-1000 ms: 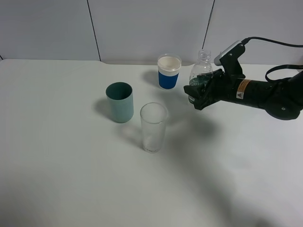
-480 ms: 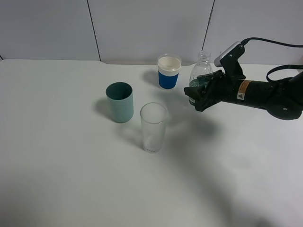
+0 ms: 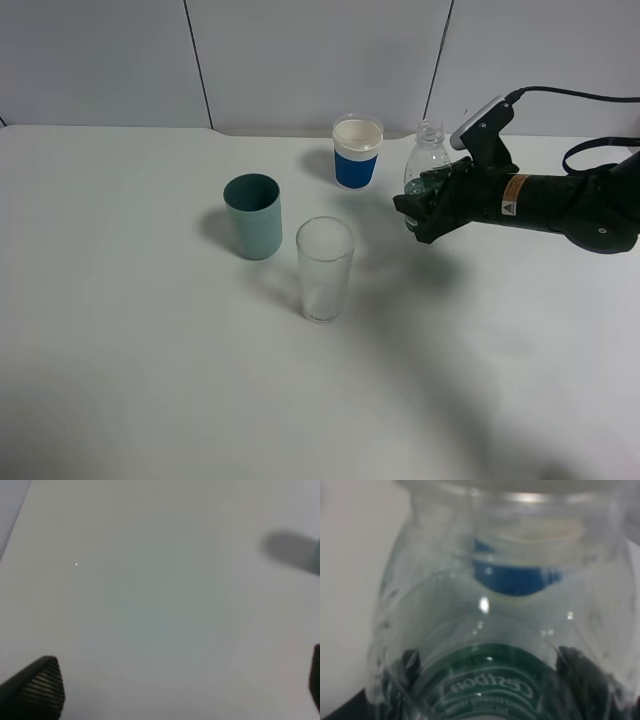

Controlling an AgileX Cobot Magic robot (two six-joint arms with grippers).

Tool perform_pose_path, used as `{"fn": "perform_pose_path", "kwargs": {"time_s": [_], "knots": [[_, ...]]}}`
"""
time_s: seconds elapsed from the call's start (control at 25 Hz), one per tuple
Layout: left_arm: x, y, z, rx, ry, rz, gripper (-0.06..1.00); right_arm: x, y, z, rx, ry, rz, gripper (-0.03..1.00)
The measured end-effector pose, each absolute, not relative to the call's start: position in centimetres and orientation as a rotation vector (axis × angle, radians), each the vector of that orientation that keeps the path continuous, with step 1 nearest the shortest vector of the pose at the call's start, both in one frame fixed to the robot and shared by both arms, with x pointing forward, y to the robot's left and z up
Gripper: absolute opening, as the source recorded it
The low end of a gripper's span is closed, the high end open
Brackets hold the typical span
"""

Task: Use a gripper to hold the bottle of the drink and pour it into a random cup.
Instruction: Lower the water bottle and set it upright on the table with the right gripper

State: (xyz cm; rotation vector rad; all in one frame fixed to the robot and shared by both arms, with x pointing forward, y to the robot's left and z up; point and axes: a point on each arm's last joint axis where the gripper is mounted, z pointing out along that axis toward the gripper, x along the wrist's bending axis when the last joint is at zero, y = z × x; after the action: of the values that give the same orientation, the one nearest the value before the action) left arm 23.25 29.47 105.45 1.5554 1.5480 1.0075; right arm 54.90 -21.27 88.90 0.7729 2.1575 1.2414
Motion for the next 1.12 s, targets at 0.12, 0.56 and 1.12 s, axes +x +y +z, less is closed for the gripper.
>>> {"fn": "perform_pose_path", "kwargs": {"time_s": [0.12,0.56,1.12], "knots": [[23.2,29.5,105.5,1.555,1.548,1.008,0.99,54.9,-21.3,88.8,0.775,2.159,1.242,0.56],[23.2,29.5,105.5,1.555,1.548,1.008,0.99,54.9,-20.7,87.9,0.693,2.13,1.324,0.56],[23.2,29.5,105.5,1.555,1.548,1.008,0.99,54.9,-20.8,88.2,0.654,2.116,1.355,0.74]]}}
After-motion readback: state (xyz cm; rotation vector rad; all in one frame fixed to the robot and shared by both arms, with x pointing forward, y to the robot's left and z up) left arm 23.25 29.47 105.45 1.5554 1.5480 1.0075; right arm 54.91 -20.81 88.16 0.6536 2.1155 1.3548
